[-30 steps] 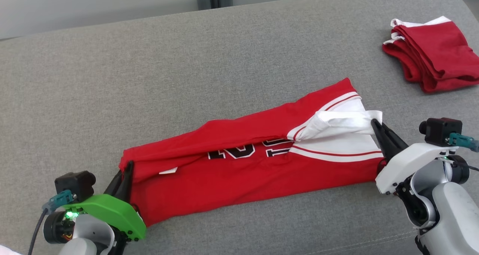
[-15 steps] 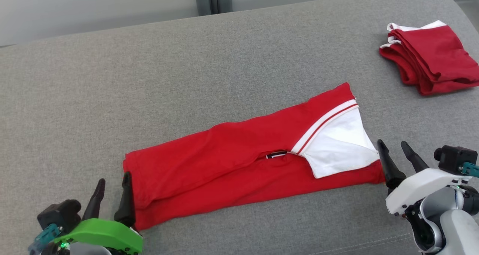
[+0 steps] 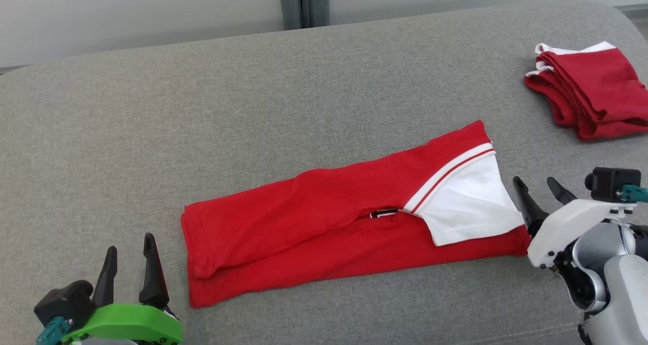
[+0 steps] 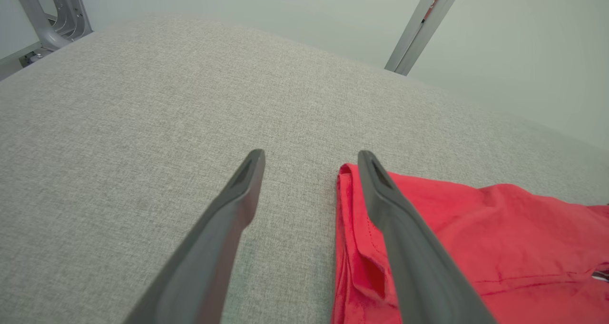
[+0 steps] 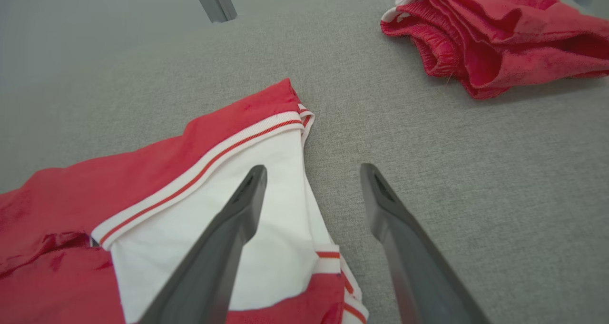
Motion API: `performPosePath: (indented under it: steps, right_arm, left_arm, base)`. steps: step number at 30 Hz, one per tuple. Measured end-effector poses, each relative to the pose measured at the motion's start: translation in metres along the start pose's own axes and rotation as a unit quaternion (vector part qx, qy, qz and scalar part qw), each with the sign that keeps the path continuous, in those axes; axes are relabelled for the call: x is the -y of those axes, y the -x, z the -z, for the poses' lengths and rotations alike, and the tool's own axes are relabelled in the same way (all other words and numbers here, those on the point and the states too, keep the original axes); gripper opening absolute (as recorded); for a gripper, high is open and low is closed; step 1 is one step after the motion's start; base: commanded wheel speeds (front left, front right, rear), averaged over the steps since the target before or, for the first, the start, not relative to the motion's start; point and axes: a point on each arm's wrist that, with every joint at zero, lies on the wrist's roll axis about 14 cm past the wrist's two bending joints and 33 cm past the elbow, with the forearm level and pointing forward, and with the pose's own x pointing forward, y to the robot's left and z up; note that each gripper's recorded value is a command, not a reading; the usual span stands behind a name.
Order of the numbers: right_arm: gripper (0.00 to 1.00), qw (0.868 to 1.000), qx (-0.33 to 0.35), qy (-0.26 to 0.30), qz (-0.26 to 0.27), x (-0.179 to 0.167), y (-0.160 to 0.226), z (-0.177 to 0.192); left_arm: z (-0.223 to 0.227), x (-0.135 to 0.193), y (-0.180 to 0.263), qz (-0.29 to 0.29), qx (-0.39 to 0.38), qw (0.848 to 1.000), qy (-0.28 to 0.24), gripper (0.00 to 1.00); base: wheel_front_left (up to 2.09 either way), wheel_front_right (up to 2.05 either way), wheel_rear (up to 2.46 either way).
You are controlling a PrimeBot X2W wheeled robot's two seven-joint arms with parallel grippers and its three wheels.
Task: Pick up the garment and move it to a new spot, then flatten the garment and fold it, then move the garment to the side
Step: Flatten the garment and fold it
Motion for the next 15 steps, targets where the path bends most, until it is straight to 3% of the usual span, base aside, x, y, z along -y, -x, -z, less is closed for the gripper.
performPosePath:
  steps: [8, 15]
  right_arm:
    - [1.00, 0.991, -0.129, 0.033, -0.017, -0.006, -0.019, 0.038]
    - [1.00, 0.981, -0.190, 0.037, -0.030, -0.017, -0.028, 0.063]
  left_arm:
    - [-0.006, -0.012, 0.009, -0.020, 0.012, 1.000, -0.001, 1.00]
    - [-0.012, -0.025, 0.018, -0.039, 0.021, 0.999, 0.000, 1.00]
  base:
    - [0.00, 0.00, 0.00]
    - [0.00, 0.00, 0.00]
